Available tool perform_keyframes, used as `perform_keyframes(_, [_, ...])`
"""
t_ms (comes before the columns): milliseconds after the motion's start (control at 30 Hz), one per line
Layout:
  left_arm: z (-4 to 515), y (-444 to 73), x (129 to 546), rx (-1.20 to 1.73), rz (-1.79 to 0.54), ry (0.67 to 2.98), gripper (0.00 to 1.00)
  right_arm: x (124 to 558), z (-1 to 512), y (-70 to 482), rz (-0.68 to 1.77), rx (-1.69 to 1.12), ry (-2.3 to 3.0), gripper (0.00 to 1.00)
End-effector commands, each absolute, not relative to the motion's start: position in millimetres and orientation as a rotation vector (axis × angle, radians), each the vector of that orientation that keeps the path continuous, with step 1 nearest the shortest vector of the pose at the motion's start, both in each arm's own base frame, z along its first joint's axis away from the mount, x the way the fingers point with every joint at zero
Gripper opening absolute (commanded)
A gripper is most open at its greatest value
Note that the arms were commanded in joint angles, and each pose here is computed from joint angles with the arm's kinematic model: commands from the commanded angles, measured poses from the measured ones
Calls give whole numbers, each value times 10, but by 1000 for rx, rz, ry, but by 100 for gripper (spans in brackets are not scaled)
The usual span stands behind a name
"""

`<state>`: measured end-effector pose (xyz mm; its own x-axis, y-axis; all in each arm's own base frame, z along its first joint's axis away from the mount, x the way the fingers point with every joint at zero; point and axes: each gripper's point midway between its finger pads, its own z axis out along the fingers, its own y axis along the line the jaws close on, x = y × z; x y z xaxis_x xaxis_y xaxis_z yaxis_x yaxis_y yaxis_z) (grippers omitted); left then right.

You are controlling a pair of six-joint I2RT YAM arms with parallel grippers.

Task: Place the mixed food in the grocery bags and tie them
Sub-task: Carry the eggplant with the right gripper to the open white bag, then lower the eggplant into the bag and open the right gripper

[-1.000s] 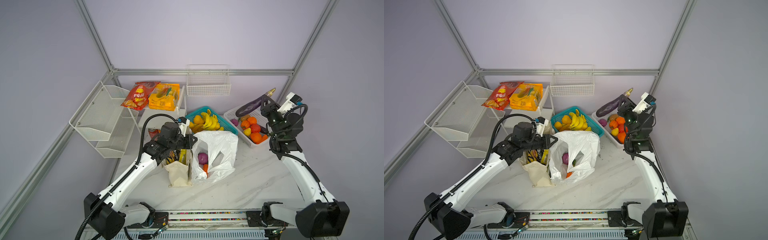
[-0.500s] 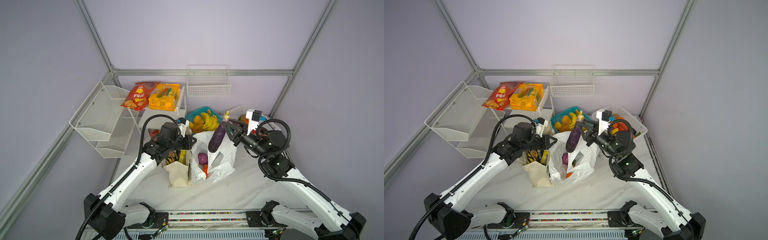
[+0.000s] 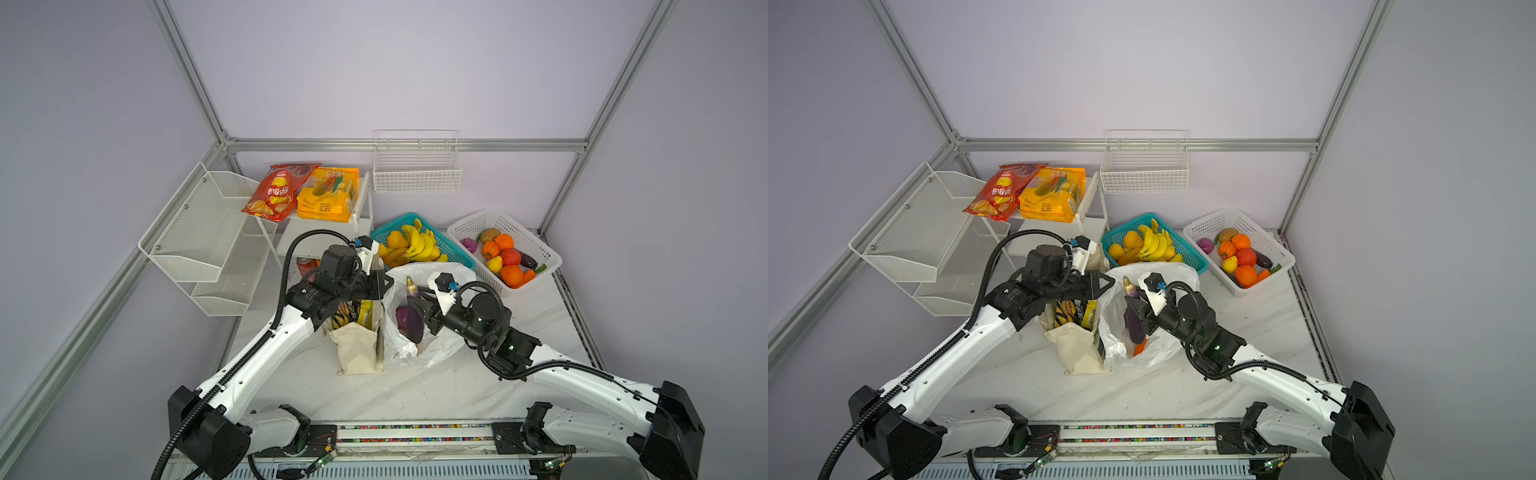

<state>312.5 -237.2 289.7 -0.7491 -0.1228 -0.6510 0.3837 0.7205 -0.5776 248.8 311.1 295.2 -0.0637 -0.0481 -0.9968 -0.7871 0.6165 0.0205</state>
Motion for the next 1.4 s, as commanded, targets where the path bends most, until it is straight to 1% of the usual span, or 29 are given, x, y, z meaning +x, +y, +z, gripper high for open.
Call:
perform_keyframes(0, [3338,-2405,3145,210,-1007,2131,0,2462,3055,3125,632,-761,1461,18])
perform_keyframes(100, [3352,-2413,3156,208,-1010,2129,0,2460,2851,3207,622,-810,1530,22])
perform_keyframes(267, [3378,-2447,3156,214,-1035,2123,0,2564,2506,3260,587,-812,1676,38])
perform_keyframes(367, [3387,-2456,3160,220,-1037,2121,0,2540,2566,3250,631,-781,1699,49])
perform_keyframes(467, [3387,-2451,3165,225,-1029,2119,0,2486,2736,3236,670,-770,1707,57])
perform_keyframes(533, [3386,-2447,3173,227,-1021,2118,0,2428,2884,3220,704,-768,1716,61])
perform_keyframes(633, [3386,-2438,3197,225,-1005,2118,0,2324,3098,3143,741,-760,1748,62])
perform_keyframes(700, [3378,-2438,3206,227,-1002,2122,0,2307,3163,3035,722,-727,1804,62])
perform_keyframes(767, [3368,-2427,3215,225,-990,2124,0,2302,3092,2859,642,-704,1886,60])
perform_keyframes(833, [3366,-2421,3228,223,-982,2122,0,2239,2977,2746,620,-689,1967,58])
perform_keyframes(967, [3351,-2428,3249,219,-979,2128,0,2066,2872,2590,658,-648,2029,54])
perform_keyframes(1100, [3318,-2421,3270,213,-968,2139,0,1894,2895,2555,758,-634,2047,51])
perform_keyframes(1200, [3298,-2411,3289,204,-957,2144,0,1800,2781,2608,806,-672,2095,51])
perform_keyframes(1300, [3296,-2414,3302,196,-959,2143,0,1807,2630,2744,844,-693,2133,51])
perform_keyframes(1367, [3293,-2416,3306,189,-962,2145,0,1878,2601,2829,862,-659,2129,51])
